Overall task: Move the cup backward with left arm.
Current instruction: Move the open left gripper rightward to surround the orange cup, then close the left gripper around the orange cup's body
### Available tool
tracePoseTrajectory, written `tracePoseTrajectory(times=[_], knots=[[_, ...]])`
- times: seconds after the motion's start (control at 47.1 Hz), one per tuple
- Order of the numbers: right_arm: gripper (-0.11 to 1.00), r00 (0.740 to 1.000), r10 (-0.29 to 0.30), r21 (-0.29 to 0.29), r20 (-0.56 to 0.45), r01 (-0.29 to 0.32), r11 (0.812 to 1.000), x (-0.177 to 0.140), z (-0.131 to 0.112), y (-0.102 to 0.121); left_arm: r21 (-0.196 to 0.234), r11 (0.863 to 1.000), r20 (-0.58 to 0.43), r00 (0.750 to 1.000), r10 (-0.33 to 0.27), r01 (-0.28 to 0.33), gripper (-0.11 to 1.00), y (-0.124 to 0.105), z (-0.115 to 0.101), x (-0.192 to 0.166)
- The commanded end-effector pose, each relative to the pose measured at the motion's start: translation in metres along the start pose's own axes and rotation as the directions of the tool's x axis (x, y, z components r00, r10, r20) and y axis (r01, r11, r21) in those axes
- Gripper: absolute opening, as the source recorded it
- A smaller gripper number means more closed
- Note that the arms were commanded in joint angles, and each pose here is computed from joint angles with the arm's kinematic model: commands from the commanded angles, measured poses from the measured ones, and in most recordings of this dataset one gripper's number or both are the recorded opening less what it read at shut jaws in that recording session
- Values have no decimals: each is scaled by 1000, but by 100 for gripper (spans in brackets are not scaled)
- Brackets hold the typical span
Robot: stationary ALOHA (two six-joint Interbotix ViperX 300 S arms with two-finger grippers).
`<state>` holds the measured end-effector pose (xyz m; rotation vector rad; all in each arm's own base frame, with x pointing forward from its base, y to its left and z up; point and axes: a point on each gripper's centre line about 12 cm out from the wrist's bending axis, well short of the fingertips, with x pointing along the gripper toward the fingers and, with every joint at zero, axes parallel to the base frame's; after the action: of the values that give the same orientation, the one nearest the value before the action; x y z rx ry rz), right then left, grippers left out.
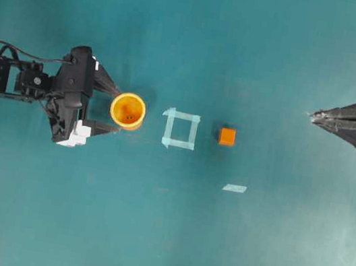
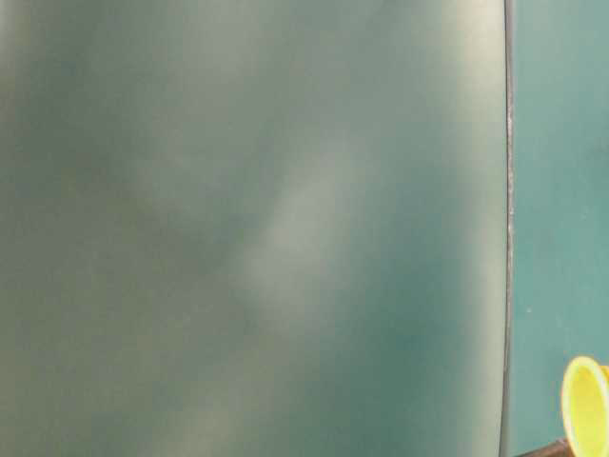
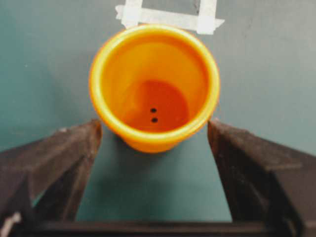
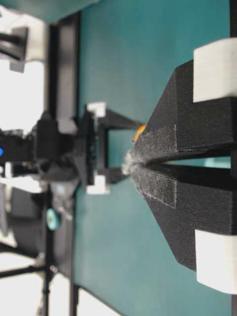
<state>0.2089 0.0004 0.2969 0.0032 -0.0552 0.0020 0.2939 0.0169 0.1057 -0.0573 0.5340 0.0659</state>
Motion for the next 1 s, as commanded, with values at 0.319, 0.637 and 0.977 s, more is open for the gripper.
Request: tracePoseTrajectory(times=[0.319,0.637,0.977], knots=[[0,1000,0,2,20,0,1000,3,15,0,2,1000,101,995,-4,4,84,0,8,20],[0,1000,0,3,11,0,1000,4,16,0,6,1000,113,994,-7,6,84,0,9,33],[0,1000,1,3,0,-1,1000,4,15,0,6,1000,110,994,-6,5,69,0,7,31]])
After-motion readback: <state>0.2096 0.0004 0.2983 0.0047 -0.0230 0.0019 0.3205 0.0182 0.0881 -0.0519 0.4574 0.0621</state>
